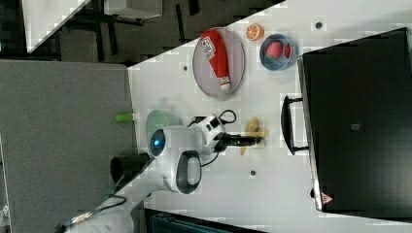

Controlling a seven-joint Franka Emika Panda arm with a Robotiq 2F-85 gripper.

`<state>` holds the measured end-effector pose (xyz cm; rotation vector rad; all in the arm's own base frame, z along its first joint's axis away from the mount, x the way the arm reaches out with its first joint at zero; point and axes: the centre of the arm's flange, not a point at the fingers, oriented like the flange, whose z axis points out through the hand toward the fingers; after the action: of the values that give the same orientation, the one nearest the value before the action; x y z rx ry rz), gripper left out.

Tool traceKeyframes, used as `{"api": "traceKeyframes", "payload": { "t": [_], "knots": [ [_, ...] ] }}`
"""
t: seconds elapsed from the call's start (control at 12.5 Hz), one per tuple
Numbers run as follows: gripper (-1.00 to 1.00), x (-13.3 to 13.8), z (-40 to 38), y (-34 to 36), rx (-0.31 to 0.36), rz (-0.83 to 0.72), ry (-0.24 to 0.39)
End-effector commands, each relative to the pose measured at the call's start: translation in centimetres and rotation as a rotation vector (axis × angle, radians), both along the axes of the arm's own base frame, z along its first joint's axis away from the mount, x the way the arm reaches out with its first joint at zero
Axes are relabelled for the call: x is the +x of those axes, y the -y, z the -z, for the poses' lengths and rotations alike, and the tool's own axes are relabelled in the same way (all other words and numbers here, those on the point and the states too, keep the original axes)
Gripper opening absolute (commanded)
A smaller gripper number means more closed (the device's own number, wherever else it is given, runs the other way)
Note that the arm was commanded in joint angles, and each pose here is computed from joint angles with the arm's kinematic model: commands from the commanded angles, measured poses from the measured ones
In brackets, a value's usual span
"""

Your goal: Pick Banana and place it in mug.

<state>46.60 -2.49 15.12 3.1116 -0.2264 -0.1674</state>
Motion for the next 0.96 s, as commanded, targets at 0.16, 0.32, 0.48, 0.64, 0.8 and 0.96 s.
{"api": "traceKeyframes", "payload": {
  "t": [0.16, 0.32, 0.48, 0.64, 0.8, 0.96],
  "knots": [
    [0.42, 0.2, -0.1, -0.7, 0.011, -0.040, 0.033],
    [-0.06, 0.2, -0.1, -0.7, 0.011, -0.039, 0.033],
    [-0.48, 0.7, -1.0, -0.7, 0.010, -0.039, 0.051],
    [-0.49, 1.0, -2.4, -0.4, 0.008, -0.034, 0.072],
    [-0.49, 1.9, -6.0, 0.1, 0.003, -0.024, 0.128],
    [-0.49, 2.2, -11.2, 0.7, 0.002, -0.012, 0.139]
  ]
}}
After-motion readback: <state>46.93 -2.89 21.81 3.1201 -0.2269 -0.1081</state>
